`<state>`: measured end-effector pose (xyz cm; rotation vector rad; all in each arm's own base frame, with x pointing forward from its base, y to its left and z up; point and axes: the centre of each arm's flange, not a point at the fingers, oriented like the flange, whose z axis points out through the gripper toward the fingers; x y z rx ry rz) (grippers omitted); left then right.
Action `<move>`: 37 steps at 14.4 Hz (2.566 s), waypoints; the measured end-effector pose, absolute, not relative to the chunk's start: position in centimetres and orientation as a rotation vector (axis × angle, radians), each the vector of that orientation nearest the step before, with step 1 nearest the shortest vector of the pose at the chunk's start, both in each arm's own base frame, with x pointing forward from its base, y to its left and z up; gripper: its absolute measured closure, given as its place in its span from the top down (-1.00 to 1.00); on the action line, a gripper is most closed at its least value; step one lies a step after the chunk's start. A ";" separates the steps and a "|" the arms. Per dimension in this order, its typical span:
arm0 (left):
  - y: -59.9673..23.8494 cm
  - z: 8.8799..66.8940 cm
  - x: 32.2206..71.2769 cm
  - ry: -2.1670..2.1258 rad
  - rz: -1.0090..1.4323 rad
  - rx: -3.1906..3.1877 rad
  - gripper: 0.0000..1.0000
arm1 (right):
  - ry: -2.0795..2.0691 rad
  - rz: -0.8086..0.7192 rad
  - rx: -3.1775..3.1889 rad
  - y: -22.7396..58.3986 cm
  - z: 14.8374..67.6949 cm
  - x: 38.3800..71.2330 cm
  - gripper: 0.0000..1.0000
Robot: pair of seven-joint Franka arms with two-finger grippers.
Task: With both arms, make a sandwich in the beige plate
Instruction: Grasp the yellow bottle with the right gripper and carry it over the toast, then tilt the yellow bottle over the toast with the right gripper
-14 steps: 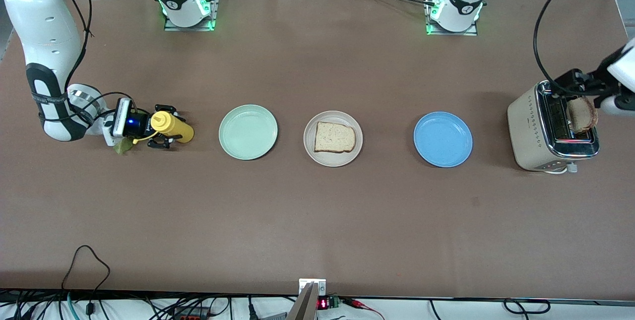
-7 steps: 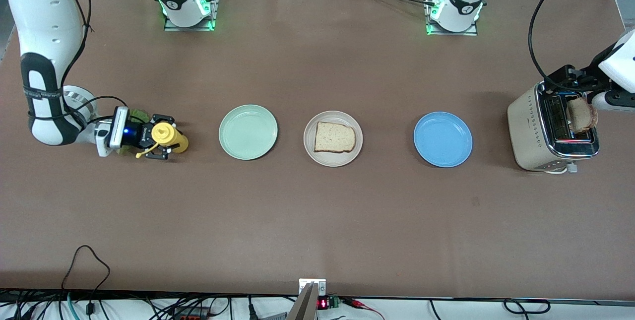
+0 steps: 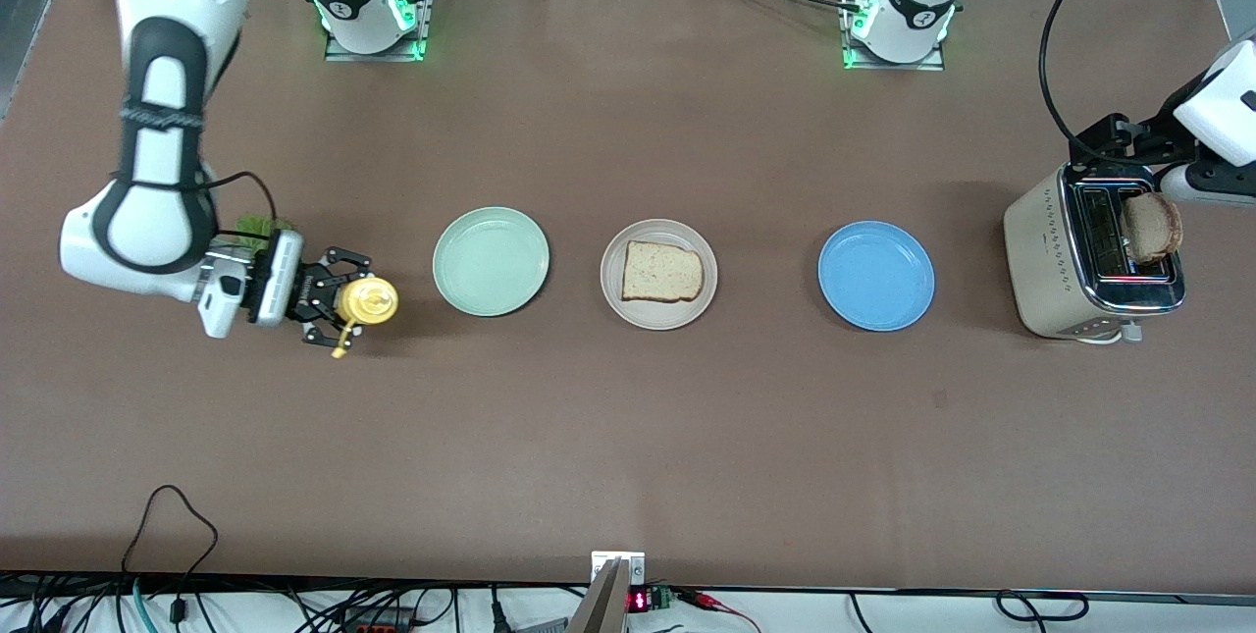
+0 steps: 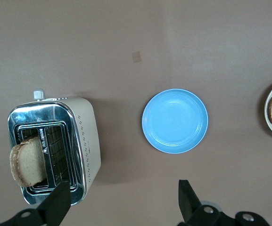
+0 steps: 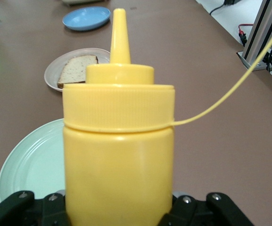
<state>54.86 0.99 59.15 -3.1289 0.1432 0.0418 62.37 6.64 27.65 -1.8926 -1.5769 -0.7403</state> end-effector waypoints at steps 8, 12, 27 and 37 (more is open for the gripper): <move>0.8 59.2 54.8 0.150 0.040 -3.129 1.00 | -1.812 -0.570 -2.142 19.7 32.3 62.9 -0.20; 0.7 59.2 54.8 0.150 0.040 -3.128 1.00 | -2.005 -0.475 -2.255 25.9 32.9 61.9 -0.21; 0.7 59.2 54.8 0.152 0.042 -3.128 1.00 | -2.510 -0.228 -2.451 44.5 31.2 54.1 -0.20; 0.7 59.1 54.7 0.151 0.045 -3.128 1.00 | -2.934 -0.091 -2.329 51.6 25.9 49.1 -0.15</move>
